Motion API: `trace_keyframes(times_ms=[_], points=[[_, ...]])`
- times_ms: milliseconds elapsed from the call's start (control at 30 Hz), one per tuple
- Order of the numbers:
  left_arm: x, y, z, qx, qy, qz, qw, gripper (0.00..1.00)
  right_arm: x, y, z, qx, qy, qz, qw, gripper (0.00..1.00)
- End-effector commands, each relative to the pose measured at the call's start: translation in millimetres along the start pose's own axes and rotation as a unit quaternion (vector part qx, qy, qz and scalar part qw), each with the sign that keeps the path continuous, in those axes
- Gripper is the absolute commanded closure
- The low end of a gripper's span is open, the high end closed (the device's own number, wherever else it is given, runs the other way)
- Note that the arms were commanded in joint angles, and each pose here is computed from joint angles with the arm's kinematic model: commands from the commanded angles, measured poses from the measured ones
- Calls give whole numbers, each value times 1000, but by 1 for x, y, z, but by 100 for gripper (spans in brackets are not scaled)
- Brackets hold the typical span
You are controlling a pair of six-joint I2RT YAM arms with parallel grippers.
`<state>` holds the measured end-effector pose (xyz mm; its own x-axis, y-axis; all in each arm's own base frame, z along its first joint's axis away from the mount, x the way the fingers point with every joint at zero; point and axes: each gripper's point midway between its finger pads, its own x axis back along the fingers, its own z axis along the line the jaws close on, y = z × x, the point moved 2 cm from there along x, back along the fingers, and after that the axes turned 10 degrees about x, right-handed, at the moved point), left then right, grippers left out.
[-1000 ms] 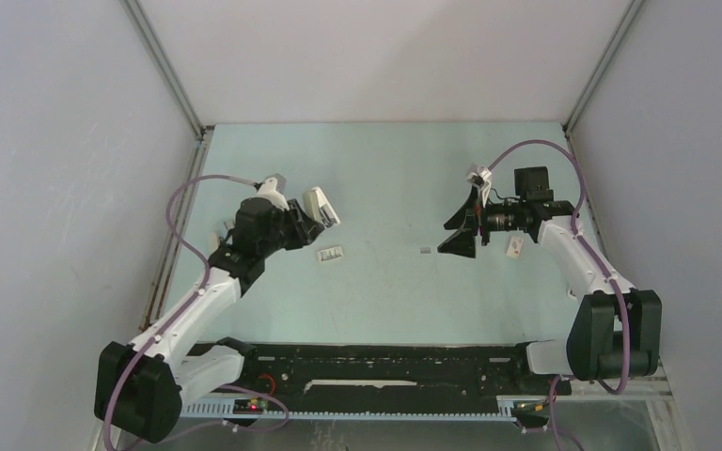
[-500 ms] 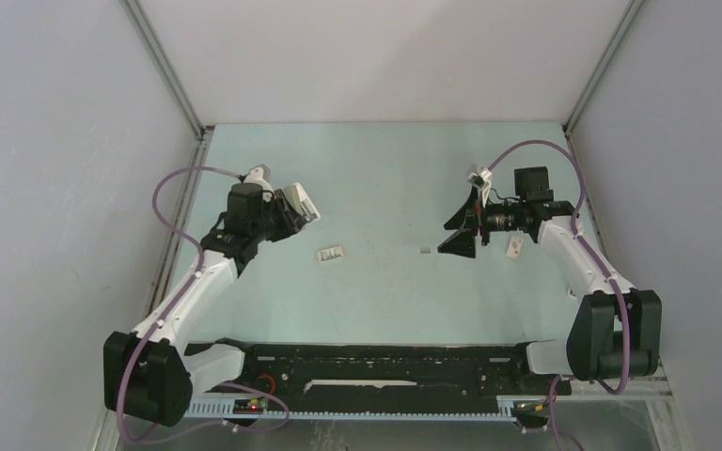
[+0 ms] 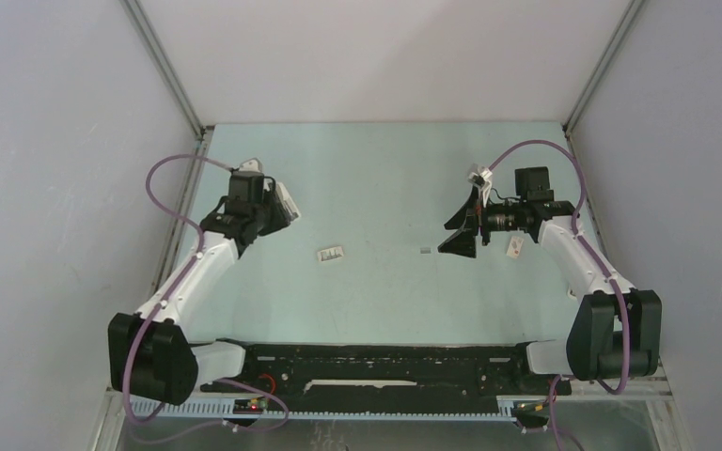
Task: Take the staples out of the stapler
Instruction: Place the stapler at the center of the board.
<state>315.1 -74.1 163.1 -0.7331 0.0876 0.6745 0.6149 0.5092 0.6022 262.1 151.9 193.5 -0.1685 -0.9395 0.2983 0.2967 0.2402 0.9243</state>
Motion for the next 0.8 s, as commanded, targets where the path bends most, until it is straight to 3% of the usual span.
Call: trace_keyframes(times_ms=[0, 333, 767], points=[[6, 35, -1, -5, 31, -51, 998, 100, 2, 8, 4, 17, 3, -14, 1000, 0], [-18, 46, 3, -8, 95, -31, 995, 100, 3, 7, 4, 18, 1, -14, 1000, 0], [-79, 40, 15, -46, 190, 71, 978, 100, 3, 7, 4, 19, 1, -15, 1000, 0]])
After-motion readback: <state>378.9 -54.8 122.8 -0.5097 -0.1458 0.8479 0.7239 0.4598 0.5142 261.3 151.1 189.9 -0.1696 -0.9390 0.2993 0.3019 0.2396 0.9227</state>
